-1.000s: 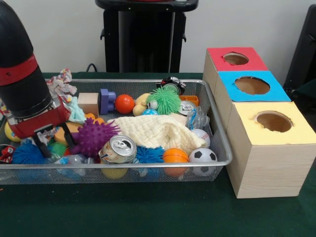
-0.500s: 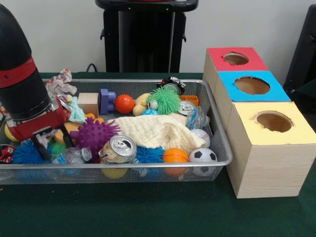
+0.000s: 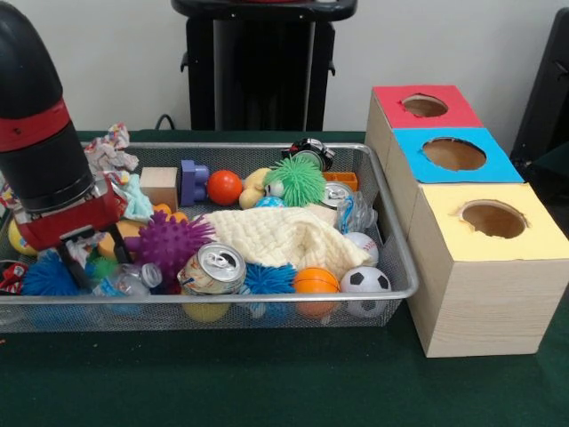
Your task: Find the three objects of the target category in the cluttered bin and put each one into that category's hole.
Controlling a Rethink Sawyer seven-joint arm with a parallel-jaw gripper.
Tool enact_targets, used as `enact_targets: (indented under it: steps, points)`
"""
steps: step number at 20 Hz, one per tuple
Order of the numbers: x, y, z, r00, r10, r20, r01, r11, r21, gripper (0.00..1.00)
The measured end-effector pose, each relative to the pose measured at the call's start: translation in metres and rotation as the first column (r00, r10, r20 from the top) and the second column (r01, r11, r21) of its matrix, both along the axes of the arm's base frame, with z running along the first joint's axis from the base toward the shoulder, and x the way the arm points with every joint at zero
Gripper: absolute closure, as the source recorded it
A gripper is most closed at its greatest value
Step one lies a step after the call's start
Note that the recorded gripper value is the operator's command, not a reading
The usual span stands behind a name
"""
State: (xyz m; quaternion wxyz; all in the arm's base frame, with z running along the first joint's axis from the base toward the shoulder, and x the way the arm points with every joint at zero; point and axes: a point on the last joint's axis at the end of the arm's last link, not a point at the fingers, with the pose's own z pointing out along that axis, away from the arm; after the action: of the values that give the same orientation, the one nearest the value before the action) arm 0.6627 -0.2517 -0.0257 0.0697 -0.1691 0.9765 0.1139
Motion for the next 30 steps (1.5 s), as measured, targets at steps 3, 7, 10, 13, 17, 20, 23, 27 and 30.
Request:
enact_targets:
  steps: [3,7,10,13,17,20,23,27,30]
  points:
    - [-0.007,0.007,0.001,0.9986,-0.008,0.052,0.009,0.9997,-0.022,0.00]
    - [-0.017,0.024,0.005,0.9916,-0.018,0.128,0.026,0.9977,-0.063,0.00]
    - [-0.025,0.036,0.007,0.9895,-0.024,0.142,0.035,0.9965,-0.076,0.00]
    - [-0.033,0.053,0.014,0.9902,-0.042,0.133,0.054,0.9953,-0.081,0.00]
    - [-0.044,0.082,0.036,0.9920,-0.095,0.083,0.102,0.9914,-0.082,0.00]
    - [-0.048,0.108,0.063,0.9865,-0.156,0.049,0.160,0.9822,-0.099,0.00]
    - [-0.051,0.128,0.090,0.9769,-0.212,0.027,0.213,0.9690,-0.124,0.00]
    - [-0.055,0.148,0.125,0.9610,-0.277,0.005,0.274,0.9483,-0.161,0.00]
    - [-0.057,0.154,0.152,0.9470,-0.321,-0.010,0.313,0.9304,-0.190,0.00]
